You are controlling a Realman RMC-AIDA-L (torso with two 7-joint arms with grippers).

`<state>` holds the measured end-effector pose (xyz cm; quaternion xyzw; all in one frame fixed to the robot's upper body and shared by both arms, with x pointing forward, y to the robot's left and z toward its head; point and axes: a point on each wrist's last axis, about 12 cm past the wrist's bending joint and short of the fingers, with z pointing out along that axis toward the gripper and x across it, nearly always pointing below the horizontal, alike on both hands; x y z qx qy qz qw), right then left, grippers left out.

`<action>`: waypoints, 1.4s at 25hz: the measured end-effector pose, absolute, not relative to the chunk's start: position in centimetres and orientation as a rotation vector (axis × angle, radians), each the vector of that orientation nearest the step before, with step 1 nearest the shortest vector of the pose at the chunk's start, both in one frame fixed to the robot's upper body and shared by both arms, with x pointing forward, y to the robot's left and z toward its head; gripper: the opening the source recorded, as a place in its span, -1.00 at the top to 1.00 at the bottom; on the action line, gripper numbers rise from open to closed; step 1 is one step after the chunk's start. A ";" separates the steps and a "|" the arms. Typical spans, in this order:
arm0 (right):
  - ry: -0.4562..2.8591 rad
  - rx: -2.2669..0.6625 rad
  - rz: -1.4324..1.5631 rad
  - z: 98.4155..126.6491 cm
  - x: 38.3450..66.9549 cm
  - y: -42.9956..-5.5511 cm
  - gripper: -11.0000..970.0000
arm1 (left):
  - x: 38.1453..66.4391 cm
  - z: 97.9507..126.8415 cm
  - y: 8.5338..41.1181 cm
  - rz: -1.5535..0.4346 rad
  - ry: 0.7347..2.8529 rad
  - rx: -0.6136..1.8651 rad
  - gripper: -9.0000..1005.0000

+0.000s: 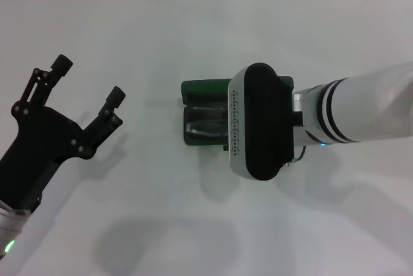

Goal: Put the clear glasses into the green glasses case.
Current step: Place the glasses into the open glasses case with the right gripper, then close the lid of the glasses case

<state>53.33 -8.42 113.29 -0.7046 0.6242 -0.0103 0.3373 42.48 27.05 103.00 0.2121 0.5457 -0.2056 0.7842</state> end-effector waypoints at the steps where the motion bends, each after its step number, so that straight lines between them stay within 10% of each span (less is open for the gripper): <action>1: 1.628 -1.839 -0.026 113.3 53.3 -8.4 -0.09 | 42.5 103.0 27.1 -0.443 1.180 0.458 -0.74; 35: 1.817 -1.831 0.008 113.1 53.7 -11.1 -0.11 | 43.0 103.2 27.0 -0.443 1.173 0.464 -0.74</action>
